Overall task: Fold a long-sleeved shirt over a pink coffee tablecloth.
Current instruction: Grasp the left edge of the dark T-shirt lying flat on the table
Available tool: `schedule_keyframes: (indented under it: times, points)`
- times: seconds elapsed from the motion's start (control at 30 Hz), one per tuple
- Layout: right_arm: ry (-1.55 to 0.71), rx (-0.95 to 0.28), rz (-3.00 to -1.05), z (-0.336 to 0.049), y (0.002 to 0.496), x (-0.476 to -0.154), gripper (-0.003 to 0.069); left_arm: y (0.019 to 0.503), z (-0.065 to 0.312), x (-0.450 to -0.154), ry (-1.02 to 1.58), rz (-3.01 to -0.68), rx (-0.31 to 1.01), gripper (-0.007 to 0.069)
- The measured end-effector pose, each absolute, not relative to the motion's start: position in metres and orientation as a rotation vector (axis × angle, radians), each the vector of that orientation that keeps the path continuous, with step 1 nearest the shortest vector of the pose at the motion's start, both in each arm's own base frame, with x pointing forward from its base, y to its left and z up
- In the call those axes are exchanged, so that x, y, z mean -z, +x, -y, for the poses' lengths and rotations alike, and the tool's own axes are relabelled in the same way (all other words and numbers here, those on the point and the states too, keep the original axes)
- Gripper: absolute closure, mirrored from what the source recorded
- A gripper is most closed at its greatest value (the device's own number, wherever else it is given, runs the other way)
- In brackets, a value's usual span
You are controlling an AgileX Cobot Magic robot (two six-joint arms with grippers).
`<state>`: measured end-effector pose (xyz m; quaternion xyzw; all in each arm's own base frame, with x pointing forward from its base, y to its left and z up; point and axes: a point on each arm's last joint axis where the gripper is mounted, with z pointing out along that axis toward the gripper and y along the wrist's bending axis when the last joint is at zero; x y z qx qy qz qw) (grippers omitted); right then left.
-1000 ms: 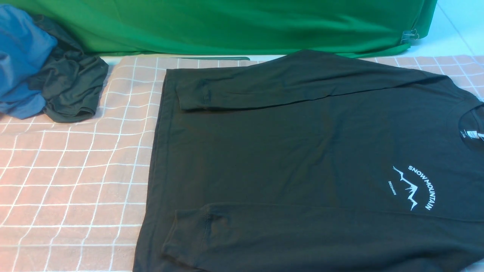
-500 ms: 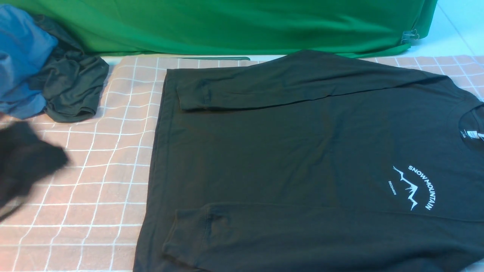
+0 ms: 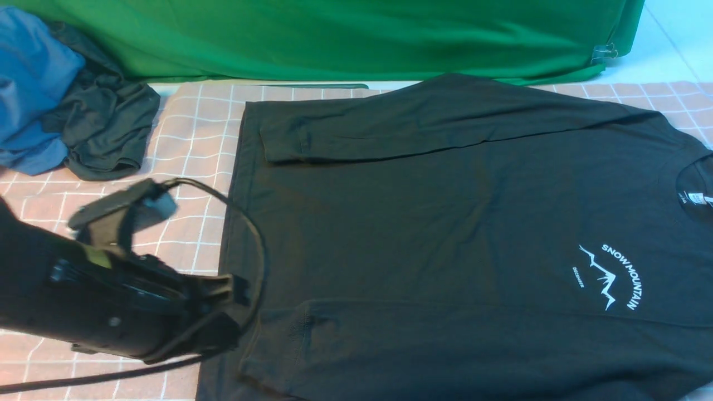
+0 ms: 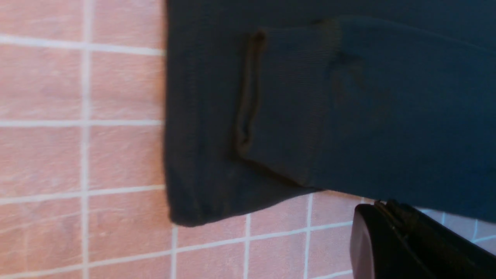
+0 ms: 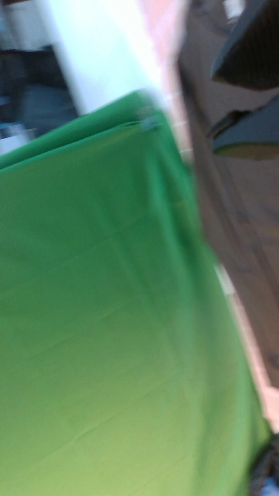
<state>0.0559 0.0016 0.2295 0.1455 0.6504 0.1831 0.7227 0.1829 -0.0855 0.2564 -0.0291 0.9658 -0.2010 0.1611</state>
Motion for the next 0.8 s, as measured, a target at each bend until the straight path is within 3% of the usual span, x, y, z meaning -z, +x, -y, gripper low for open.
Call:
schedule_keyframes:
  times: [0.03,0.2,0.43,0.57,0.77,0.8]
  points:
    - [0.325,-0.405,-1.445,-0.002,0.056,-0.232,0.0456,0.184,0.087,-0.256,-0.082,-2.760,0.571,0.0613]
    - [0.293,-0.360,-1.743,-0.006,0.072,-0.264,0.0617,0.203,0.108,-0.235,0.054,-2.864,0.459,0.0613]
    - [0.073,-0.259,-2.159,-0.020,0.104,-0.303,0.0620,0.226,0.113,-0.205,0.131,-2.967,0.295,0.0595]
    - [-0.041,-0.245,-2.357,-0.033,0.120,-0.311,0.0620,0.237,0.113,-0.199,0.177,-2.929,0.236,0.0507]
    - [-0.132,-0.271,-2.394,-0.047,0.132,-0.313,0.0620,0.246,0.117,-0.184,0.176,-2.933,0.221,0.0221]
    - [-0.136,-0.277,-2.387,-0.047,0.132,-0.314,0.0619,0.247,0.117,-0.181,0.176,-2.937,0.219,0.0203]
